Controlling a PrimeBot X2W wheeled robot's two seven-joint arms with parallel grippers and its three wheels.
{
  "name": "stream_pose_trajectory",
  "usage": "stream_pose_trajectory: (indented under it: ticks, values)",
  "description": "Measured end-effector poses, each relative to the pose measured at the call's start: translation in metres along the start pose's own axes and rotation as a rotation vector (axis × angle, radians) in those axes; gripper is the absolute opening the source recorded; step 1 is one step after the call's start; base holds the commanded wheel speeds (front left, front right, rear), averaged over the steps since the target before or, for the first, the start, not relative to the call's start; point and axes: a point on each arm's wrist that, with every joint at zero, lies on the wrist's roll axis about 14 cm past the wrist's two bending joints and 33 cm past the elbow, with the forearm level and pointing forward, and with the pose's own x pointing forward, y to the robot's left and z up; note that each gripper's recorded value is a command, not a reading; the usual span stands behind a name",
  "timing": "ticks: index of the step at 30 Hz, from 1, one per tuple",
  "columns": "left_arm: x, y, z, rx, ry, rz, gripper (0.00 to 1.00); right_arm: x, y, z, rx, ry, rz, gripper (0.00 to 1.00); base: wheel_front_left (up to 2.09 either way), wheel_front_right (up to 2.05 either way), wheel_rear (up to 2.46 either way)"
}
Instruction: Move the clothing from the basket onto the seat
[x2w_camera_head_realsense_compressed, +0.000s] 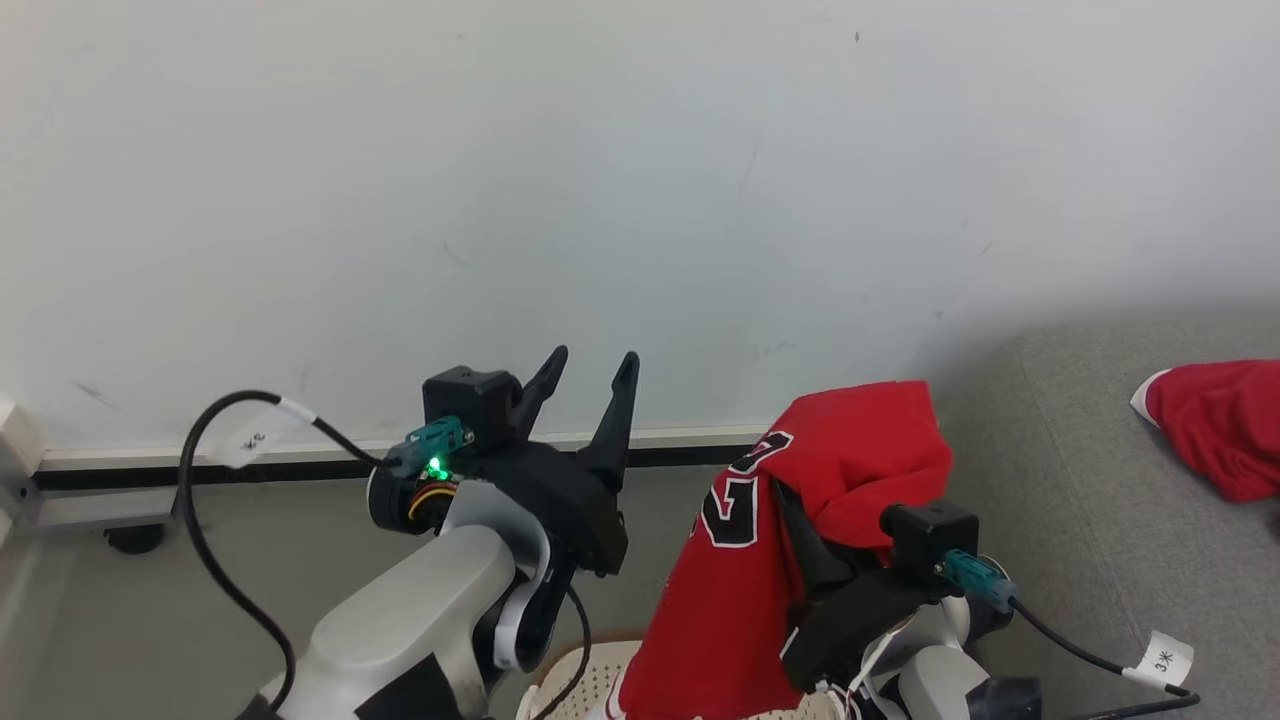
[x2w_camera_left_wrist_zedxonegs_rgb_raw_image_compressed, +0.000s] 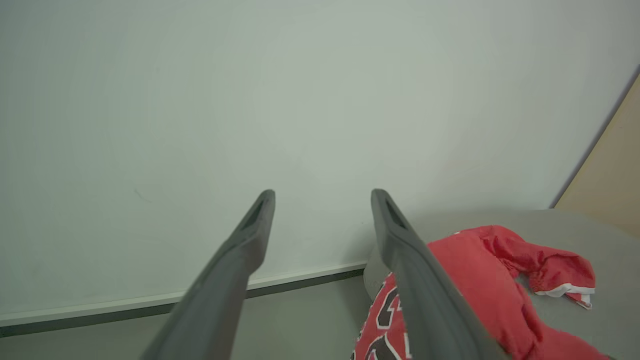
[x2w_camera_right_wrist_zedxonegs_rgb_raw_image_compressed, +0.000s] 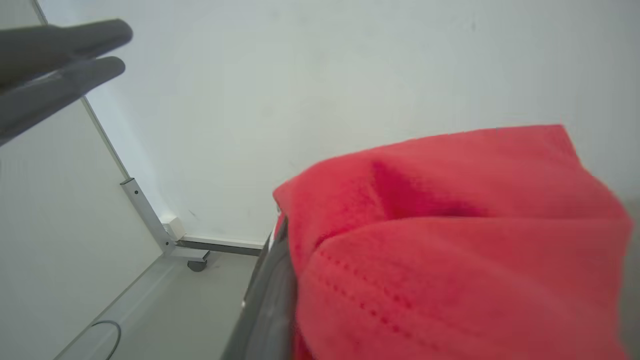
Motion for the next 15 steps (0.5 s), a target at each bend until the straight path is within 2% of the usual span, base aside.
stream_pose_trajectory:
  ticks: [8,15]
  values:
    - [-0.017,0.005,-0.007,0.022,-0.036,-0.084,1.00,-0.004,-0.004,-0.005,-0.010,0.025,-0.016,0.00,0.00,0.00,0.00]
    - [-0.042,0.014,-0.039,0.009,-0.008,-0.122,1.00,-0.006,-0.011,-0.004,-0.020,0.034,-0.038,0.00,0.00,0.00,0.00]
